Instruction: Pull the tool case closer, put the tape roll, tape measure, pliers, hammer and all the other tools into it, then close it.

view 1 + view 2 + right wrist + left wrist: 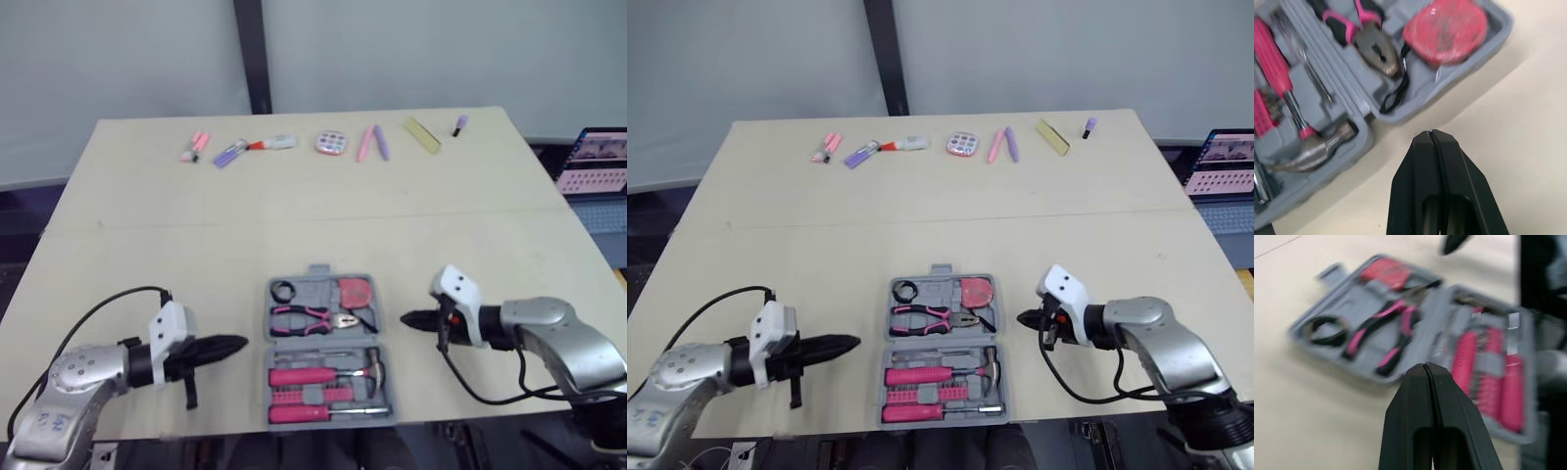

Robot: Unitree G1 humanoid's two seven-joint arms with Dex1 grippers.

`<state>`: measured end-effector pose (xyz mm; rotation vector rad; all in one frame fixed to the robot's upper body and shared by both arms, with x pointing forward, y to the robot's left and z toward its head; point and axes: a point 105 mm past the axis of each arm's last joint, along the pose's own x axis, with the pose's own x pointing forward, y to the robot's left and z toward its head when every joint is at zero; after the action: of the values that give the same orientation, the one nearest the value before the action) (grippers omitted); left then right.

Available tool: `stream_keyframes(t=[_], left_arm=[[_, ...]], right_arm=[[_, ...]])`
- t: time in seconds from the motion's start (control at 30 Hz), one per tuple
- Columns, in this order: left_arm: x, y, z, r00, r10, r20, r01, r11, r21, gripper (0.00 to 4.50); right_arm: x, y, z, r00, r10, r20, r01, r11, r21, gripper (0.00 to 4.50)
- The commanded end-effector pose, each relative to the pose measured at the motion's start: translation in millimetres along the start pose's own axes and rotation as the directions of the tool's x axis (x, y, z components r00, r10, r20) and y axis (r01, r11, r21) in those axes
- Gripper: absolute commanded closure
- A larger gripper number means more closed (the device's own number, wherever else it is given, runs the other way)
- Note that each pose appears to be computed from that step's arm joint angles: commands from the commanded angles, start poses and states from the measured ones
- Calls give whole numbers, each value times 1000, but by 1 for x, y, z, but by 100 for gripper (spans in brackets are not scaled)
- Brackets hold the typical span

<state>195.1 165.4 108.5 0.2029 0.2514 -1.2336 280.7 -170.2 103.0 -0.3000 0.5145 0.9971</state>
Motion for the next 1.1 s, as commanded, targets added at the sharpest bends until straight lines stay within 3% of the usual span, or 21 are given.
stream_keyframes(t=[0.03,0.23,0.43,0.83,0.97,1.1], left_arm=[[12,-14,1,998,-66,1,66,995,70,445],[39,-21,-31,994,-100,-46,106,980,166,445],[58,-24,-57,991,-120,-60,129,975,181,445],[81,-20,-59,992,-124,-38,129,974,184,445],[82,-19,-61,991,-124,-47,131,975,177,450],[82,-19,-63,990,-129,-59,137,978,161,450]], right_arm=[[4,-5,15,998,3,66,-5,1000,18,450],[17,-15,13,997,-4,74,0,999,49,450],[23,-27,15,996,-25,86,19,997,74,450],[29,-42,24,992,-38,124,16,986,167,450],[31,-42,26,990,-10,141,-29,962,270,325],[33,-39,27,985,25,170,-90,920,382,122]])
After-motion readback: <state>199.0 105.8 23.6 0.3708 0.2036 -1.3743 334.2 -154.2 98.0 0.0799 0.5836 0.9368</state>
